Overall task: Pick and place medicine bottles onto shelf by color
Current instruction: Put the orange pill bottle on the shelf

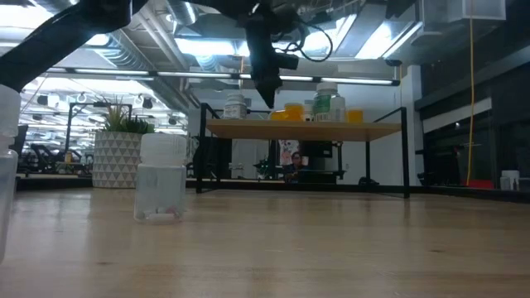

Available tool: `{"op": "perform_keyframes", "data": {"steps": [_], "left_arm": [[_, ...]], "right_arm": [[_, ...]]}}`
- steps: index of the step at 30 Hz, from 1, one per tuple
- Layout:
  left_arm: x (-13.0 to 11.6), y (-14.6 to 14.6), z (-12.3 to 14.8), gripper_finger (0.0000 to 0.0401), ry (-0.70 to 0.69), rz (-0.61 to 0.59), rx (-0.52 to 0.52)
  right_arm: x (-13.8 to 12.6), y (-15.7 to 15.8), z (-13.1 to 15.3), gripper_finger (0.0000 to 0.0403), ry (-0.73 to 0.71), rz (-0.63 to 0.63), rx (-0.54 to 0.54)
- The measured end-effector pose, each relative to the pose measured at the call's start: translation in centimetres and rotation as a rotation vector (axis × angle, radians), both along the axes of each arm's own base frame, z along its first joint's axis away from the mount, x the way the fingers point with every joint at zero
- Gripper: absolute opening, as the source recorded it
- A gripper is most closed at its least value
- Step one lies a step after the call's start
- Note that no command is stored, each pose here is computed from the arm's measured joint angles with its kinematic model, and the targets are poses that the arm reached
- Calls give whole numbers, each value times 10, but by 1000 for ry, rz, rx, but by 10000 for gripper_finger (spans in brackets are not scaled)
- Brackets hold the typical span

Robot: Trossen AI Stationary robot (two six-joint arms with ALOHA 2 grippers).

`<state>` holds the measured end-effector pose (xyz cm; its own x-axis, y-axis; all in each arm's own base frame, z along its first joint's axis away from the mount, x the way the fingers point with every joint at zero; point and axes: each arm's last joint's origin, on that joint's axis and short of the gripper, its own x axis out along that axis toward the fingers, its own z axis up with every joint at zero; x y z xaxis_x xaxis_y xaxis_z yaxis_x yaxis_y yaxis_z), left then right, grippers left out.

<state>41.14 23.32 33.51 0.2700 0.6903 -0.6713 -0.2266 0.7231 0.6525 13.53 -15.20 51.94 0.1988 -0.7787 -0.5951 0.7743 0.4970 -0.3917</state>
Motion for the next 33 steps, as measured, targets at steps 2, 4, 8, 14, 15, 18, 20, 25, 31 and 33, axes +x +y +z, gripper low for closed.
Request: {"op": "perform_keyframes", "data": {"steps": [2,4,8,14,15,18,20,25,31,33], "left_arm": [[0,3,-3,122,-17,-18,-25],[1,3,-6,122,-18,-38,-54],[4,-2,-12,122,-8,-65,-75],[13,-20,-17,122,5,-115,-106],[14,-24,-18,122,13,-125,-110],[19,-41,-20,122,31,-142,-134],[21,-53,-21,122,54,-154,-154],[28,-81,-23,122,83,-180,-167],[32,-103,-19,122,42,-168,-189],[32,-108,-19,121,32,-150,-202]], "right_arm": [[0,0,0,204,2,-1,1],[0,0,0,204,2,0,1],[0,0,0,204,2,-1,1],[0,0,0,204,2,-1,1],[0,0,0,204,2,-1,1],[-1,1,-1,204,9,-1,8],[-1,1,-1,204,12,-1,11],[-1,1,-1,204,12,-2,12],[-1,1,-1,203,29,11,8],[-1,1,-1,204,30,12,7]]}}
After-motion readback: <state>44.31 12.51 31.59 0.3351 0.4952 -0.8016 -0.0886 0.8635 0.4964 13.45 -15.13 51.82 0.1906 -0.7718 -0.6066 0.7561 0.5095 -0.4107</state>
